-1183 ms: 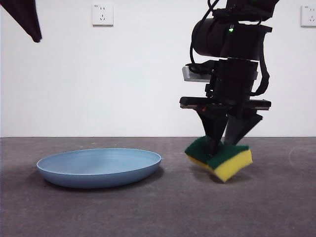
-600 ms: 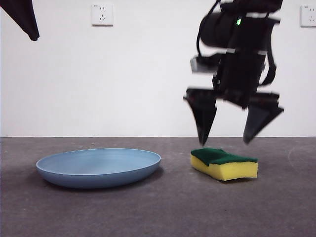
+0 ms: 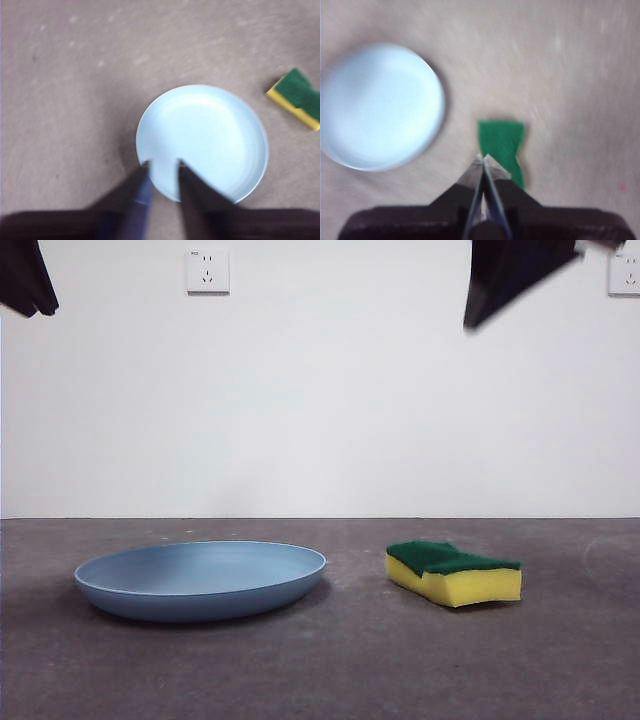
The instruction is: Pick up the plate,pick up the cloth,clean the plate with the cloth
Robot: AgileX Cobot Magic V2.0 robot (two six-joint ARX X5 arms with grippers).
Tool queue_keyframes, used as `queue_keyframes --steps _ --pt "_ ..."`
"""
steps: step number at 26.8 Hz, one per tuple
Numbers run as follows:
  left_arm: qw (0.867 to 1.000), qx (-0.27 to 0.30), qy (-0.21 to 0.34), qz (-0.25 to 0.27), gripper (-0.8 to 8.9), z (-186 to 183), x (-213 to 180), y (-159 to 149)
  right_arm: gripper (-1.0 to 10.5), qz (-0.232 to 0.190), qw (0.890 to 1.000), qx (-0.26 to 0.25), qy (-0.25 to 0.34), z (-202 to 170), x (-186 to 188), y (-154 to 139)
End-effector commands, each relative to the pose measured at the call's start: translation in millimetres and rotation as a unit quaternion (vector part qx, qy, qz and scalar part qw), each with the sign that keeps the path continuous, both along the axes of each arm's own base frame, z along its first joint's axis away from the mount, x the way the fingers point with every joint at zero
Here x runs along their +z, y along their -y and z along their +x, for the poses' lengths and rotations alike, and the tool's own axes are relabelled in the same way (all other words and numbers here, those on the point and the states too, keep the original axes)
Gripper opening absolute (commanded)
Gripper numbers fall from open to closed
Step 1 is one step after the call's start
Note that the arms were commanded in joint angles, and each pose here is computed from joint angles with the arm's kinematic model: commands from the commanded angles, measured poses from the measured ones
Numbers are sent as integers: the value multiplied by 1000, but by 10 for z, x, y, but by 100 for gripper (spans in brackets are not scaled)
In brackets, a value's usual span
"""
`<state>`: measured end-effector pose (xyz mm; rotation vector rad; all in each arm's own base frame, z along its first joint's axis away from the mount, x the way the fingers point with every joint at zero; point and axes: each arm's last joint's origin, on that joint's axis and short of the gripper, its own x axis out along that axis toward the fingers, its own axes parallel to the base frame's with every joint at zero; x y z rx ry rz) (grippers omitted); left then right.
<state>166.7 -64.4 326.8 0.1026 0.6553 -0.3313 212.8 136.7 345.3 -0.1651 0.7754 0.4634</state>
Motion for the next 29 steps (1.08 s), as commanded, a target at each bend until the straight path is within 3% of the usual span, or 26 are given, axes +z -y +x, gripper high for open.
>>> queue_keyframes --steps 1,4,14,20,29 --pt "999 -6 42 -10 -7 -73 81 -24 -16 36 998 20 52 -245 133 47" --pt "994 -6 104 -33 -8 -224 112 -83 -16 78 990 38 115 -519 133 134" --pt "981 -30 179 -72 -8 -548 -335 -194 -16 84 981 18 176 -797 -521 304" --pt "983 -33 157 -85 -4 -600 -429 -207 -16 40 984 -17 174 -773 -622 321" --pt "990 -29 115 -71 -4 -566 -513 -196 -16 36 985 -16 171 -778 -629 326"
